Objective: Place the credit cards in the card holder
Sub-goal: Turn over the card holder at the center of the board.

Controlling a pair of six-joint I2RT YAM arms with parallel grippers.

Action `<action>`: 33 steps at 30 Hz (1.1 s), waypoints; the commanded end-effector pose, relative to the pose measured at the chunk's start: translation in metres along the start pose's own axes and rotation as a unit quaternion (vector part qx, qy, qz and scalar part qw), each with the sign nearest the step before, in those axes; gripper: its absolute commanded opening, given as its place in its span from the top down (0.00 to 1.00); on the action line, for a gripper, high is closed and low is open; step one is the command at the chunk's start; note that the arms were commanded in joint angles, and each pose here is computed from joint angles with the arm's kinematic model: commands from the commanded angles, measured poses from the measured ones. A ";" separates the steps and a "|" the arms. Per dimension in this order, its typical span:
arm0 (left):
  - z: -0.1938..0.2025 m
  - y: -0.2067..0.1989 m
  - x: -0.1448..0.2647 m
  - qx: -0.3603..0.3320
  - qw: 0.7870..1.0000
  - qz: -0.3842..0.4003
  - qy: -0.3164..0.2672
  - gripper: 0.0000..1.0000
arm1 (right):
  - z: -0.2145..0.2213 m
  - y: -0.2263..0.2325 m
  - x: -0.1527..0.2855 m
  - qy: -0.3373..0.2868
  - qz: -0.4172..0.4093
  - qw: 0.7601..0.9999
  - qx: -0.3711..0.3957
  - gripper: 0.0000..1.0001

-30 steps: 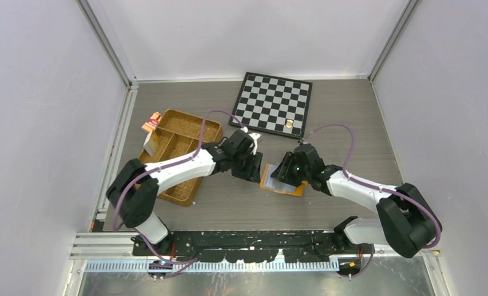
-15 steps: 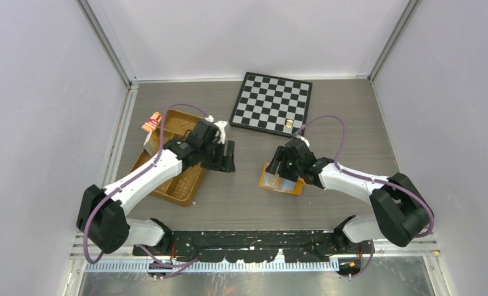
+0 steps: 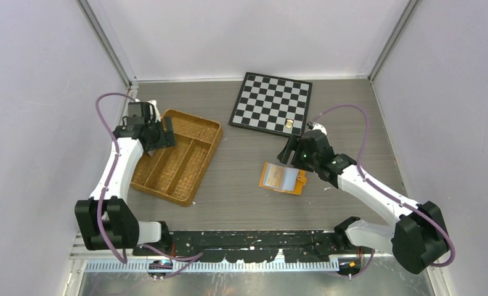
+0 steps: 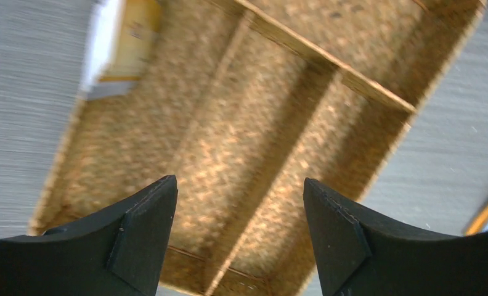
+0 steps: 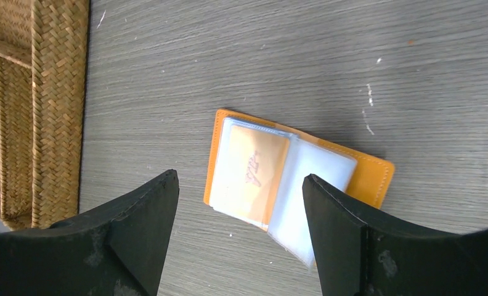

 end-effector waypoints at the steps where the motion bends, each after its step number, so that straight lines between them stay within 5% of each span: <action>1: -0.048 0.030 0.005 -0.035 0.995 -0.071 -0.063 0.23 | -0.015 -0.003 0.011 -0.008 -0.024 1.000 0.018 0.21; 11: -0.089 0.073 -0.022 -0.038 0.989 -0.131 -0.049 0.18 | -0.014 -0.015 0.008 0.006 -0.045 0.999 -0.006 0.21; 22: -0.066 0.101 -0.033 -0.015 0.988 -0.154 0.008 0.64 | -0.006 -0.021 0.001 0.018 -0.044 0.998 -0.029 0.22; 33: -0.053 0.112 -0.039 -0.006 0.984 -0.174 0.040 0.73 | -0.003 -0.021 -0.003 0.024 -0.046 0.998 -0.043 0.22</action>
Point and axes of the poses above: each gripper's point midway between its finger pads, its own x axis back along the fingers, its own y axis along the line the jaws close on, z = x × y, the point moved 2 cm from there along x, back along the fingers, and after that the axes turned 11 degrees about x, right-handed, at the moved point
